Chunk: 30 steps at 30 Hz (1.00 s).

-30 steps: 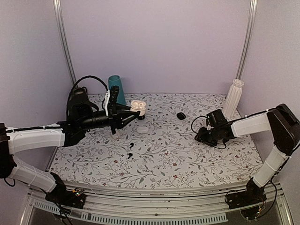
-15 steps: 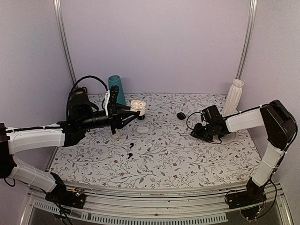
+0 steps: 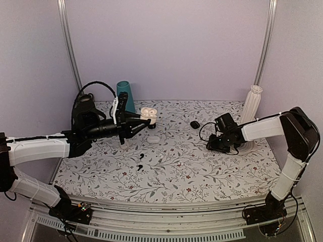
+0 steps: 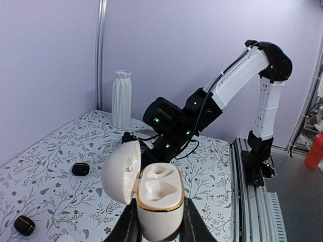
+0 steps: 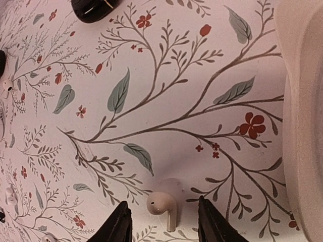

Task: Insert the wireless bluetooth earbuds into the charging case
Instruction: Pick up the right earbud from the center of the board.

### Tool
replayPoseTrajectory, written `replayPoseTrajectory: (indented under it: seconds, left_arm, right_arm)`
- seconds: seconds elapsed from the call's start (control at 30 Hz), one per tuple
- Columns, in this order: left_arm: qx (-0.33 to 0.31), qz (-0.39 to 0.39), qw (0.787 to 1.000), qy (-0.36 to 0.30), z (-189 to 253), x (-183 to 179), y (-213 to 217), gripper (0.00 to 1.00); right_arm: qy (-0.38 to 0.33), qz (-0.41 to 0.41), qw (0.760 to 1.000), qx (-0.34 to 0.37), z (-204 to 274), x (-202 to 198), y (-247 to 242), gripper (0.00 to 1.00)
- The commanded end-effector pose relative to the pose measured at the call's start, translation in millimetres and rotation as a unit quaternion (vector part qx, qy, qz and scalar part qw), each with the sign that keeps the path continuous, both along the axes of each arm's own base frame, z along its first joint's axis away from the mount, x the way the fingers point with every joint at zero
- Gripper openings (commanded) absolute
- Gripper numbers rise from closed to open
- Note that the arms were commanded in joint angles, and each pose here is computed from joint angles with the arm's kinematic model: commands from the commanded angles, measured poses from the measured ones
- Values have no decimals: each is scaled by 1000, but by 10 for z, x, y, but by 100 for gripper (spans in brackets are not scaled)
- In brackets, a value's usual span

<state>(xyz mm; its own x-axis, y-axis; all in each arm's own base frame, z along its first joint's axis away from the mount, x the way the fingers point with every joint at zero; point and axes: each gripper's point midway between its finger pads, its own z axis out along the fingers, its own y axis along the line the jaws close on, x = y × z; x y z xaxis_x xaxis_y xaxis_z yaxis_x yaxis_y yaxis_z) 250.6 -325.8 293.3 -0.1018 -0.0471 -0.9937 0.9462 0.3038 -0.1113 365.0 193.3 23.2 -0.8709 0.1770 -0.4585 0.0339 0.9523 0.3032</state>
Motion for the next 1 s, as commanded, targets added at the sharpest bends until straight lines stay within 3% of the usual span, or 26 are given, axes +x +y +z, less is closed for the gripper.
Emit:
replayPoseTrajectory:
  seconds: [0.0,0.2,0.53,0.97]
  left_arm:
    - [-13,4,1000,-11,107,-1,53,0]
    - [-15,4,1000,-11,124,7,43,0]
    - [-17,2,1000,-7,130,4,35,0]
    - [-17,1,1000,-8,149,-2,38,0]
  right_arm:
    - [1,28,999,-44,-9,42,-32,42]
    - [13,76,994,-75,-2,81,20,35]
    - [32,127,982,-138,48,70,21,34]
    - [33,133,982,-131,13,64,87,30]
